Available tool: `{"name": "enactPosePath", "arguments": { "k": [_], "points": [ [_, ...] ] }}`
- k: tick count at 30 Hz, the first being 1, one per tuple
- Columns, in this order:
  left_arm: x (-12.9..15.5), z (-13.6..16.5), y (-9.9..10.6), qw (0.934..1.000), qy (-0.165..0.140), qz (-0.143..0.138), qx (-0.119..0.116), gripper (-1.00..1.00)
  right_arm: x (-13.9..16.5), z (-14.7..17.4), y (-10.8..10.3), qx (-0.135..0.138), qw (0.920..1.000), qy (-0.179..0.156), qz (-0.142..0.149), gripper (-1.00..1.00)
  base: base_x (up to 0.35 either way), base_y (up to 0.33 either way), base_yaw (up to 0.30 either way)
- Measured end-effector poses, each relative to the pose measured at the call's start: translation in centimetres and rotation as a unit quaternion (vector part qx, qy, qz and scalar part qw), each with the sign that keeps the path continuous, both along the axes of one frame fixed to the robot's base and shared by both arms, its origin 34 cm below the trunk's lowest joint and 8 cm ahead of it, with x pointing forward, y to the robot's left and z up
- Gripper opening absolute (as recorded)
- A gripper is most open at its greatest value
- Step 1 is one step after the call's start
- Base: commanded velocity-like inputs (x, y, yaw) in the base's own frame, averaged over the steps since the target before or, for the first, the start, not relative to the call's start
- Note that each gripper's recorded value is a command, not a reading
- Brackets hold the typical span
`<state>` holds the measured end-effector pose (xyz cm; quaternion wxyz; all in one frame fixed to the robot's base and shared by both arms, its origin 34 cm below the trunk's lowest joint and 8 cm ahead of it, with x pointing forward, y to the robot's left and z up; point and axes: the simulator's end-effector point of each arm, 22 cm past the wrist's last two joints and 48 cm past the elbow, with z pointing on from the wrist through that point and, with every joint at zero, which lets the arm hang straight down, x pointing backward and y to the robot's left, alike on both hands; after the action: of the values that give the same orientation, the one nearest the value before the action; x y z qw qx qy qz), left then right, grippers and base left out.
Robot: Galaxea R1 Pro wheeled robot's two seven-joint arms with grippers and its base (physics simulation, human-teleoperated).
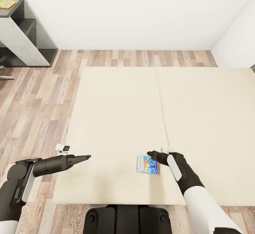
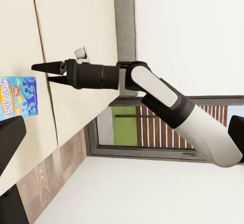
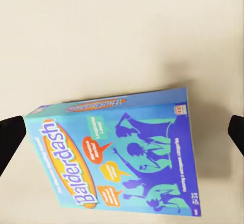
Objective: Put all the toys in the child's room - the three board games (two on the bed and one on the table), the two jigsaw puzzles on the table, and the tennis ball on the table - inside the toy box on the table in the child's room.
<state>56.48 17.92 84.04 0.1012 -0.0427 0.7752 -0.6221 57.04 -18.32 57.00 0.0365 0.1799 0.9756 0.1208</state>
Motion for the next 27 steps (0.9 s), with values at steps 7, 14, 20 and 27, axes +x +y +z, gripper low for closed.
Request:
{"name": "enactPosePath", "arguments": {
  "k": [7, 14, 20, 27],
  "points": [
    [0.0, 0.0, 0.0, 1.0000, 0.000, 0.000, 0.000, 1.00, -2.2, -1.1, -0.4, -0.006, 0.9997, 0.026, 0.001, 1.00, 0.000, 0.000, 0.000],
    [0.0, 0.0, 0.0, 1.0000, 0.000, 0.000, 0.000, 1.00, -3.7, -1.8, -0.2, -0.007, 0.9992, 0.040, 0.000, 1.00, 0.000, 0.000, 0.000],
    [0.0, 0.0, 0.0, 1.0000, 0.000, 0.000, 0.001, 1.00, -3.8, -2.0, -0.2, -0.010, 0.9993, 0.036, 0.000, 1.00, 0.000, 0.000, 0.000],
    [0.0, 0.0, 0.1, 1.0000, 0.000, 0.000, 0.002, 1.00, -3.9, -2.0, -0.3, -0.012, 0.9992, 0.037, 0.002, 1.00, 0.000, 0.000, 0.000]
  ]
}}
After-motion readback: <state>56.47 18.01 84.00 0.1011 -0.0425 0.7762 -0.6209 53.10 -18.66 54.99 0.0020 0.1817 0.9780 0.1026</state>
